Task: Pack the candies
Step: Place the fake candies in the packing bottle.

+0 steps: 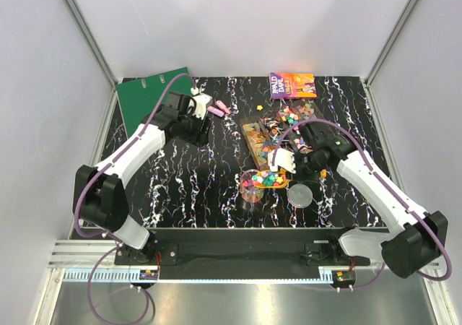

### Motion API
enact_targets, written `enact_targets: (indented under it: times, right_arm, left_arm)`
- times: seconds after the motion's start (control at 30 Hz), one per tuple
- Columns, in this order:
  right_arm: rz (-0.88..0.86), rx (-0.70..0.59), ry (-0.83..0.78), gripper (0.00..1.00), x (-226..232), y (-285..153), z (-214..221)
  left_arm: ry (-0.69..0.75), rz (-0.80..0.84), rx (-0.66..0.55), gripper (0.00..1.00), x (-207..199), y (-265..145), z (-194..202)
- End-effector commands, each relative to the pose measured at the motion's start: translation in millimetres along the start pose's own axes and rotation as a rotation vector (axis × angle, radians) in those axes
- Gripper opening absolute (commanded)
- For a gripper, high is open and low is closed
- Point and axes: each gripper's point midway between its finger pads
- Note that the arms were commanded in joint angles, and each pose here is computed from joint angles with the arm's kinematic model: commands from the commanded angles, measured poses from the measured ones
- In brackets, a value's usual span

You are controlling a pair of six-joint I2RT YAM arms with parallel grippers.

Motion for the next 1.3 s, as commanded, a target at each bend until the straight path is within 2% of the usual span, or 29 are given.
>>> enact_targets:
  times: [0.0, 0.13, 0.47, 0.83, 1.27]
  right_arm:
    - [-0.008, 0.123, -0.004, 0.0, -4.2, -11.1, -0.5]
    - [-0.08, 0.206, 0.009, 0.0, 0.1, -6.9, 2.3]
    - [-0.083, 0.229, 0.015, 0.0, 3.4, -4.5, 7.4]
    - [-0.056, 0.279, -0.016, 0.0, -12.5, -17.3, 2.1]
    - [-0.065, 0.401, -0.067, 0.0, -13.7, -26.0, -9.1]
  left_arm:
    - [-0.005, 0.032, -0.086, 0.6, -7.4, -11.0, -17.2]
    - [-0.005, 0.037, -0.102, 0.61, -8.8, -14.3, -18.1]
    - [-0.004, 0.035, -0.126, 0.61, -10.0, -23.6, -14.9]
    - [-0.008, 0.035, -0.135, 0.61, -10.0, -22.6, -18.0]
    - [-0.01, 0.039, -0.143, 0.61, -10.4, -22.7, -18.9]
Point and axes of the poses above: each gripper's point midway between its finger pads, its own y axis out along the fingers, its own x axis along the line the jaws close on, z = x × y, and after that the axes turned 10 degrees about -y, right-handed
